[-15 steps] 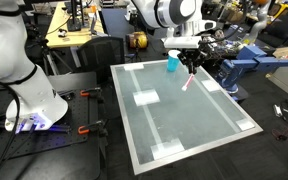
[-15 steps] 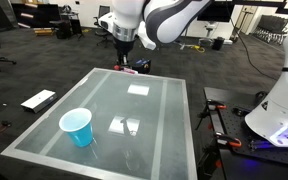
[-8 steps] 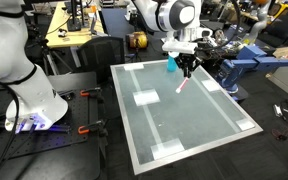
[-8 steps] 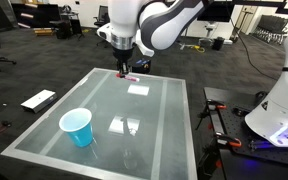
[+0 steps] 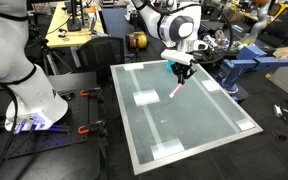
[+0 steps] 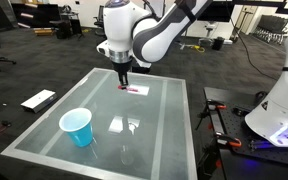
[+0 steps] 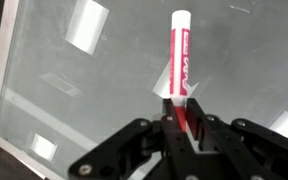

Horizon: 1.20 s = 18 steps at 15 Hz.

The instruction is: Remove the marker from the blue cup then put it on the table

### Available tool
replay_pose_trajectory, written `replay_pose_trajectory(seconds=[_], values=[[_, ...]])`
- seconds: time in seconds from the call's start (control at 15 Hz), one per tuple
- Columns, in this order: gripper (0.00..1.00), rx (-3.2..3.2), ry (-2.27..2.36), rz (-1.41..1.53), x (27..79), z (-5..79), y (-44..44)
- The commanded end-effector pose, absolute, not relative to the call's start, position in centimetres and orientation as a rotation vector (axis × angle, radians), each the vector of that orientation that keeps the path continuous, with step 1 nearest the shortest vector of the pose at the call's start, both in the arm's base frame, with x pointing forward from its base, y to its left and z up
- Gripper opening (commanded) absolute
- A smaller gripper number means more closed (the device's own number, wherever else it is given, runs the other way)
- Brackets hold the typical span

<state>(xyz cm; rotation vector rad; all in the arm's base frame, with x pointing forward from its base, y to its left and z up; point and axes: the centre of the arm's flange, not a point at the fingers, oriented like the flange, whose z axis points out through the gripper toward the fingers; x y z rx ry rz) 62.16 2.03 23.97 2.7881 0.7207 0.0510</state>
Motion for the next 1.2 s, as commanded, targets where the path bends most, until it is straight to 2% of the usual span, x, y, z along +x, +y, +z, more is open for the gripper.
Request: replay_pose_trajectory(seconds=[0.0,0.13,0.2,0.73,0.8,1.13], values=[[0.05,2.814,0.730,-0.010,63.5,23.3,1.9],[0.05,2.818,0.731,-0.024,63.7,22.8,2.1],[0.36,2.819,0.731,-0.030,63.7,22.7,2.2],[0.95,2.810,0.732,-0.013,63.7,23.6,2.4],[0.99,2.806,0.734,-0.002,63.5,24.0,2.5],[1.00,2.781,0.742,0.077,62.6,27.0,3.1]])
